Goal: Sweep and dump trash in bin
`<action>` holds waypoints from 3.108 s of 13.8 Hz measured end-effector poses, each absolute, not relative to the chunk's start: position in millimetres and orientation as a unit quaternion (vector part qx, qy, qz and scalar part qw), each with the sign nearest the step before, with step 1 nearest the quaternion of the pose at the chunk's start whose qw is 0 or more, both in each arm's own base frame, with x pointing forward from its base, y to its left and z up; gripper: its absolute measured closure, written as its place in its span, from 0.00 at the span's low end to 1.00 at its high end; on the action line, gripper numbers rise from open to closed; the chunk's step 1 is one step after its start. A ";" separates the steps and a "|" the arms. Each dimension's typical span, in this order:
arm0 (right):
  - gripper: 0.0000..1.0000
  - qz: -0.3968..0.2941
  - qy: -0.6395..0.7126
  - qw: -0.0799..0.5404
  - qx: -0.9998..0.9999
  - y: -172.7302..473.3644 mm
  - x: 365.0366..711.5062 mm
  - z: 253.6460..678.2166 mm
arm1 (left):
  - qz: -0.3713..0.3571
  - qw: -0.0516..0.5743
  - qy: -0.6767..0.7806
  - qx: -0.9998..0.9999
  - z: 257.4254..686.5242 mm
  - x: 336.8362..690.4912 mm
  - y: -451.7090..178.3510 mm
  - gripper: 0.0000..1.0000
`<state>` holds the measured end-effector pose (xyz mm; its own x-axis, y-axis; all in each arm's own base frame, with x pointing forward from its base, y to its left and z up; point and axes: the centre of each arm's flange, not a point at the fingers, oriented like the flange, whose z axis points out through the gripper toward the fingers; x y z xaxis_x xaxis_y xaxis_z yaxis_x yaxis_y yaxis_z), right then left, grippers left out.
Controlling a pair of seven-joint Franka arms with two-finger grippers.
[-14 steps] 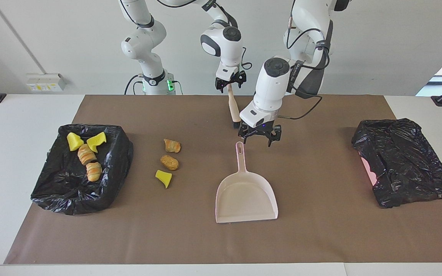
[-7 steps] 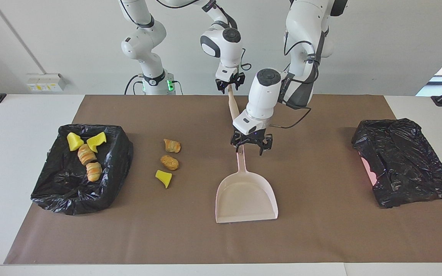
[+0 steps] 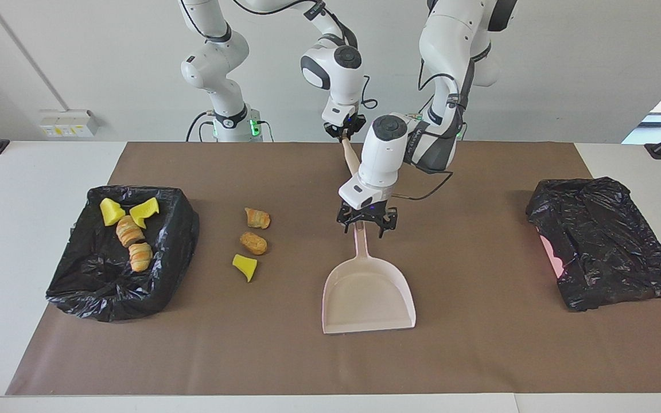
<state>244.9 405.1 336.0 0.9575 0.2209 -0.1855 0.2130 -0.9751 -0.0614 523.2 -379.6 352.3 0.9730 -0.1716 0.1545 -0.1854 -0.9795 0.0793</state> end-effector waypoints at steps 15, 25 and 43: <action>0.74 0.063 -0.003 -0.041 -0.997 142.7 439.8 424.1 | 0.103 0.011 -0.205 0.973 385.5 562.9 -349.8 0.68; 0.74 0.098 -0.051 -0.091 -0.990 94.2 508.3 344.1 | -0.020 -0.029 -0.562 0.827 382.4 544.7 -323.6 0.68; 0.74 0.141 -0.008 0.141 -0.980 283.2 458.0 348.3 | -0.023 -0.024 -0.635 0.772 359.3 496.5 -319.6 0.68</action>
<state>458.0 283.2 348.3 0.9602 0.0559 -0.2735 -0.0236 -0.9600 -0.2789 496.5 -319.6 359.3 0.1923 -0.9791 -0.0660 -0.9813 -0.1922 -0.0090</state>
